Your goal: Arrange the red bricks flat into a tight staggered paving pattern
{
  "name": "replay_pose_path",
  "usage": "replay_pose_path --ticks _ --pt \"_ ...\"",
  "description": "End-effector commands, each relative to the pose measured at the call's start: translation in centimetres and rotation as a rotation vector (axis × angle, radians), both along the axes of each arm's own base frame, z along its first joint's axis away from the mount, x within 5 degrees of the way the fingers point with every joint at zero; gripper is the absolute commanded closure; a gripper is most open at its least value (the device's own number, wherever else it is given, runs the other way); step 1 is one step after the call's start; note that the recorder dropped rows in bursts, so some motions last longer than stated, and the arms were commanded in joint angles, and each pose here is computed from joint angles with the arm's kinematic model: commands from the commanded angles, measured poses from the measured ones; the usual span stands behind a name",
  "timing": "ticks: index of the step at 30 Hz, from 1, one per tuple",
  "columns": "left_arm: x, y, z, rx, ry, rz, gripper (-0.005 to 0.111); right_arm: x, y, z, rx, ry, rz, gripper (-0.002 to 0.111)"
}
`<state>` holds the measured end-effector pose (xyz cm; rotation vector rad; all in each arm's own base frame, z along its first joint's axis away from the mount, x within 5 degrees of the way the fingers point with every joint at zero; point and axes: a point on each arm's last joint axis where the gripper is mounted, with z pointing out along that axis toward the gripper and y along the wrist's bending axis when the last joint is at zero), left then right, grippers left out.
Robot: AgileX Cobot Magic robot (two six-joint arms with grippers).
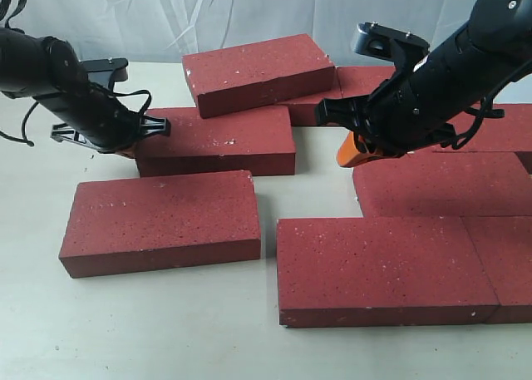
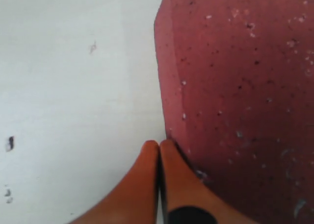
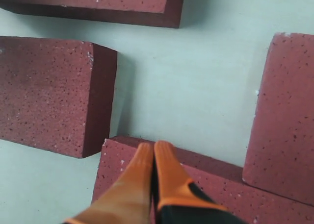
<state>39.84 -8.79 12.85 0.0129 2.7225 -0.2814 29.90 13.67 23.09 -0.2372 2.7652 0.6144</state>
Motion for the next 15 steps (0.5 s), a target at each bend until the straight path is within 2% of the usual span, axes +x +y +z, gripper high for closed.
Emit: replay_pose_path --ticks 1,15 --pt "0.0 -1.3 0.0 -0.049 -0.015 0.018 0.107 0.0 0.0 0.3 0.002 -0.021 0.005 0.109" --pt "-0.3 -3.4 0.1 -0.076 -0.039 0.000 0.107 -0.1 0.0 0.3 0.007 -0.015 0.004 0.109"
